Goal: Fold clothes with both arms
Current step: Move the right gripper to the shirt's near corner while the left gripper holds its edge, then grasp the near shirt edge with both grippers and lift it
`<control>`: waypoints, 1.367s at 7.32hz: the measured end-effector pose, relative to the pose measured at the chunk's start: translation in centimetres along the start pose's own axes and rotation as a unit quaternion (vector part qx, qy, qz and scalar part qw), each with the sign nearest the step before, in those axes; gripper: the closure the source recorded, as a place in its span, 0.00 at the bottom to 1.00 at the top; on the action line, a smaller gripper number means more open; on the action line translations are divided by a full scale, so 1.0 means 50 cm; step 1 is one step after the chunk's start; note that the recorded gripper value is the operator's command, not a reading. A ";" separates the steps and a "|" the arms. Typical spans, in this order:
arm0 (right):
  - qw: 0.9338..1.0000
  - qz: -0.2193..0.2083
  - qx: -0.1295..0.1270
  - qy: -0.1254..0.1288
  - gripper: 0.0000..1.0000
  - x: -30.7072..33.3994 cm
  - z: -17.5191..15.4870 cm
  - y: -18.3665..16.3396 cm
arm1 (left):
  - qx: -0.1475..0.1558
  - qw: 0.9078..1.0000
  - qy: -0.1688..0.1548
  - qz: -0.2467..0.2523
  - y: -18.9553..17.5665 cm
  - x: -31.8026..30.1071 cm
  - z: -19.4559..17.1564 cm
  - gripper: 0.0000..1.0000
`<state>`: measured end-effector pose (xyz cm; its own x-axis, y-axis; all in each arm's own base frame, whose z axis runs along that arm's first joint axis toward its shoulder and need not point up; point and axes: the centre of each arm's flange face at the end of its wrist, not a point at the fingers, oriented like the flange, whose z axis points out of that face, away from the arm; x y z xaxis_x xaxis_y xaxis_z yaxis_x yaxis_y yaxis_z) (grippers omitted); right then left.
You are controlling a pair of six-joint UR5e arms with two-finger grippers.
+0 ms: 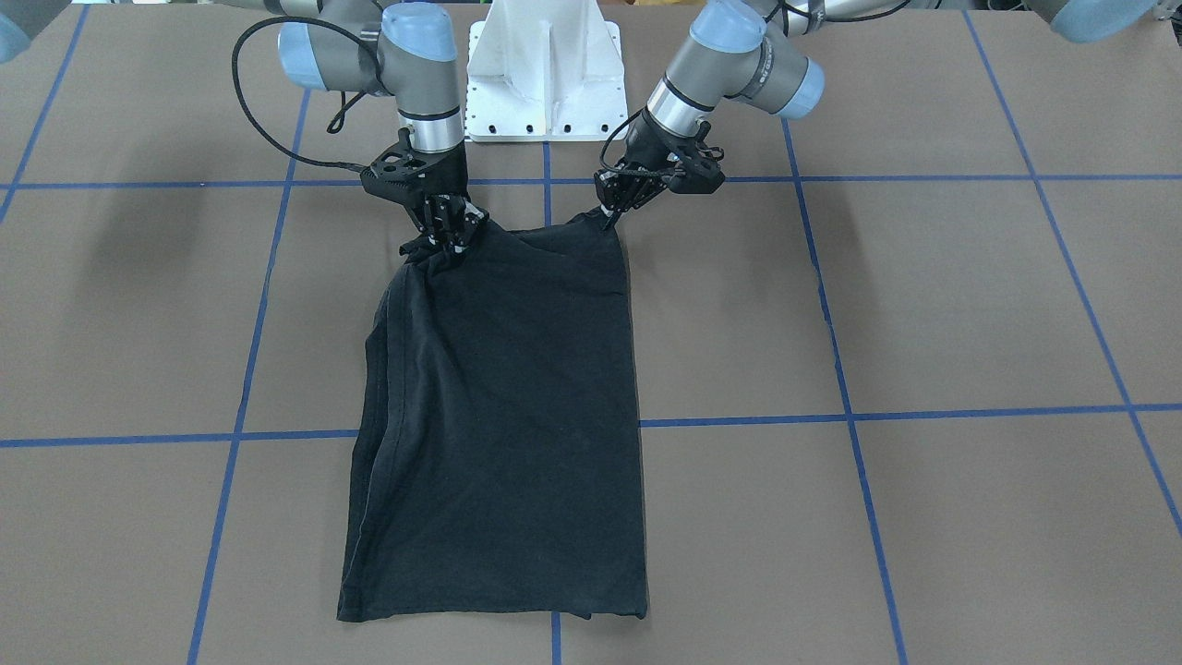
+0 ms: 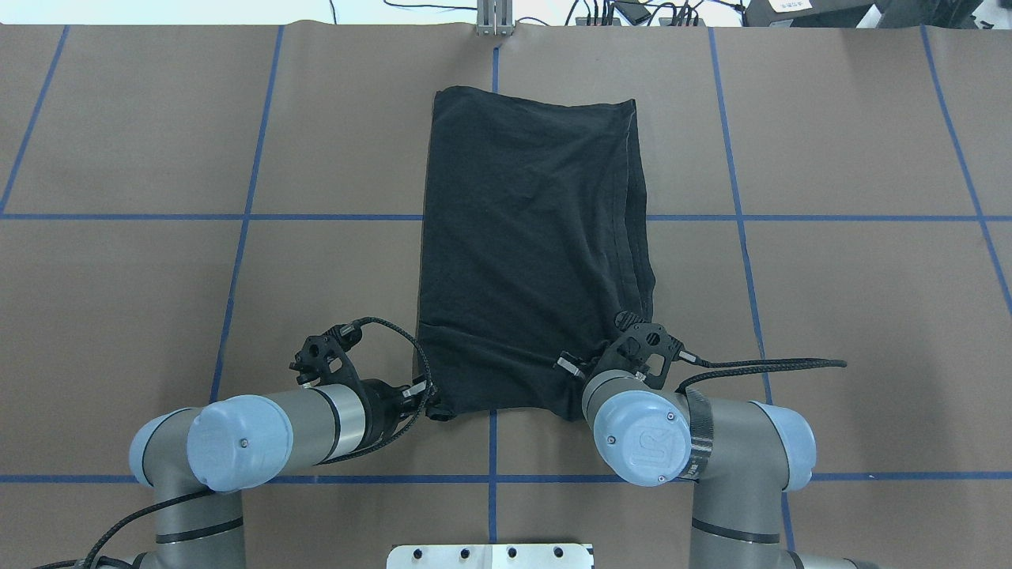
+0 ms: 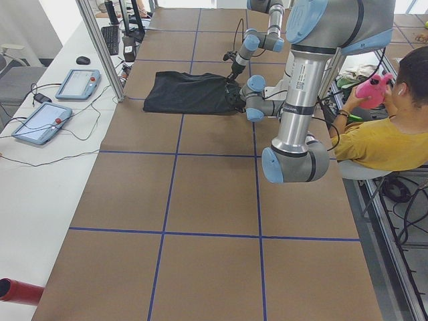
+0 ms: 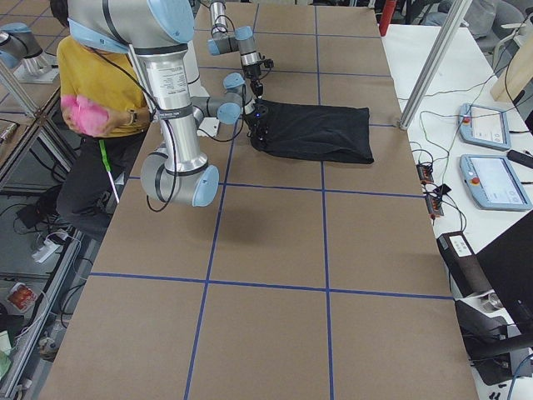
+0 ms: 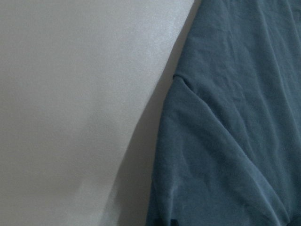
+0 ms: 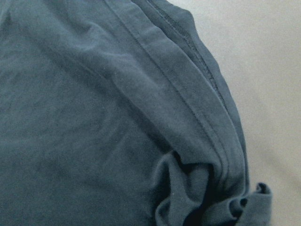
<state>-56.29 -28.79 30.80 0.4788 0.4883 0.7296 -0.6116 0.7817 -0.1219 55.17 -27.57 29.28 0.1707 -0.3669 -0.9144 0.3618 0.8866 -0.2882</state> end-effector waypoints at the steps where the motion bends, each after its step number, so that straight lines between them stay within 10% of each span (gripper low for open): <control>1: 1.000 0.001 0.000 -0.002 1.00 -0.003 -0.004 -0.002 | 0.000 1.000 0.000 0.000 0.000 0.001 -0.001 1.00; 6: 0.999 0.013 -0.020 -0.047 1.00 -0.021 -0.120 -0.028 | -0.024 0.999 0.047 0.002 0.015 0.060 -0.110 1.00; 10: 0.989 -0.021 -0.128 -0.071 1.00 0.110 -0.441 0.052 | -0.094 0.990 0.100 -0.019 0.087 0.069 -0.360 1.00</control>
<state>-41.36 -15.50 19.63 0.3965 0.4084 0.8222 -0.4042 0.8818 -0.2431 40.82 -19.90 19.76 -0.0326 -0.3549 -0.9343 0.1839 0.9167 -0.3547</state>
